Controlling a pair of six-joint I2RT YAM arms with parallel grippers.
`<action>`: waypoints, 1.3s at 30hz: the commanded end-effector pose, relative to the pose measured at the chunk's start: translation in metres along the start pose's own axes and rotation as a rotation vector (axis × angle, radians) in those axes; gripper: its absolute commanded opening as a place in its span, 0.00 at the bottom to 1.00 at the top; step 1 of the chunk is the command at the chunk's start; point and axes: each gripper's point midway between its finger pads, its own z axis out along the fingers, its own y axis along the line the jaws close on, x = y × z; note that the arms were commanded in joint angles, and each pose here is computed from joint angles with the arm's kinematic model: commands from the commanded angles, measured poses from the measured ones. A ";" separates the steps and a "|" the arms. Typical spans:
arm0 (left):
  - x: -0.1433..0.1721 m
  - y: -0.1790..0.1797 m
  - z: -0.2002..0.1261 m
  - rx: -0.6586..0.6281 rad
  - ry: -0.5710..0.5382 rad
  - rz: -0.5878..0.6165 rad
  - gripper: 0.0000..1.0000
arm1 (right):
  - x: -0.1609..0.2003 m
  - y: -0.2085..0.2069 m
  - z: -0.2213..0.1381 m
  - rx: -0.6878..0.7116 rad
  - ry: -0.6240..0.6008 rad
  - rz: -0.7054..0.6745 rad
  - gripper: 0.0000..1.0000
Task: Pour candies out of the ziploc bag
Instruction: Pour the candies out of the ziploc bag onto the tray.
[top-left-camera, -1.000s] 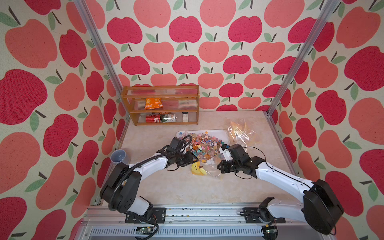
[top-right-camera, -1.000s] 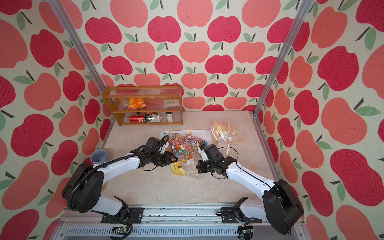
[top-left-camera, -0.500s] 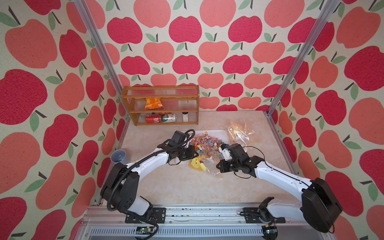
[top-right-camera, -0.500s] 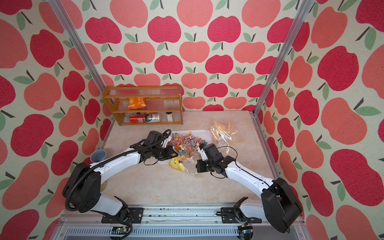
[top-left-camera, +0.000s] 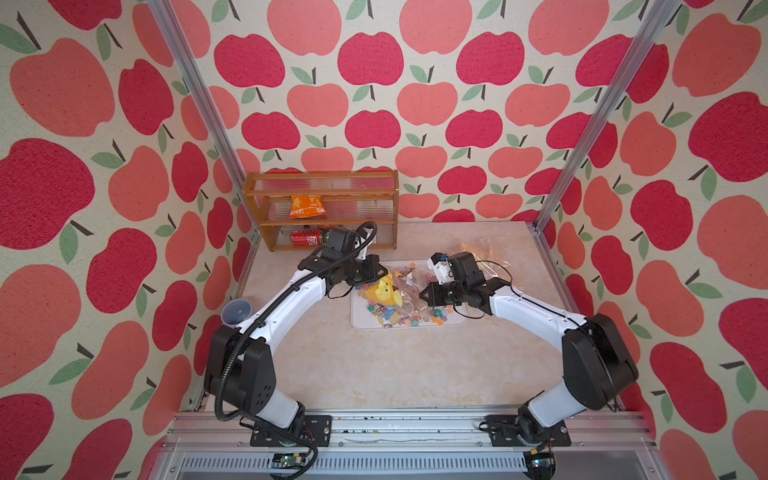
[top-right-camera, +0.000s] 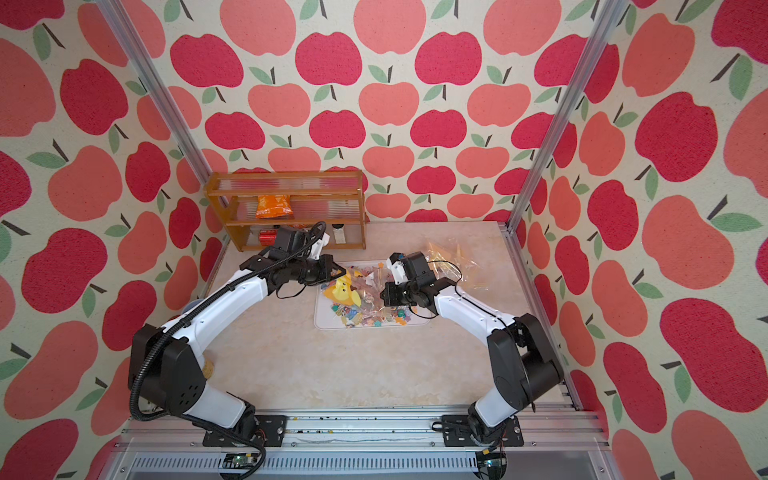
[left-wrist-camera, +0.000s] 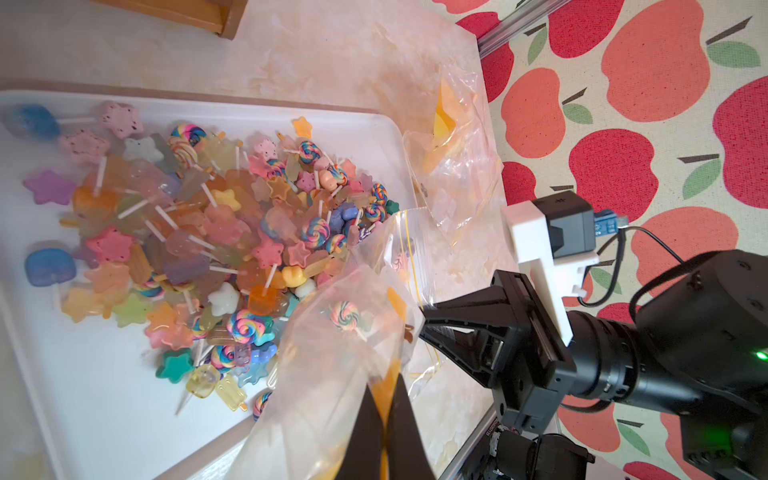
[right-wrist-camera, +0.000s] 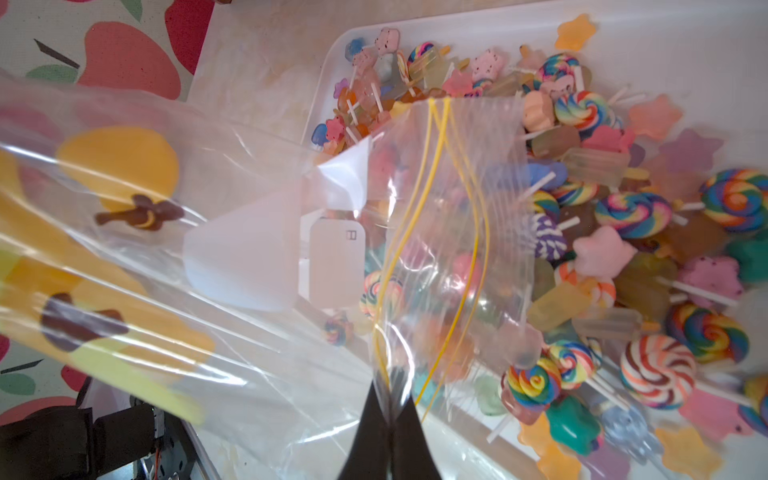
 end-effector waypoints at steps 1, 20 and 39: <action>-0.019 0.000 -0.005 -0.009 0.004 0.038 0.00 | -0.003 -0.006 0.014 -0.011 0.045 -0.003 0.00; -0.063 -0.001 -0.006 -0.015 -0.011 0.057 0.00 | -0.027 -0.013 0.052 -0.084 0.036 0.056 0.00; -0.025 0.023 -0.026 -0.094 0.028 -0.012 0.84 | -0.032 -0.004 0.061 -0.142 0.022 0.086 0.00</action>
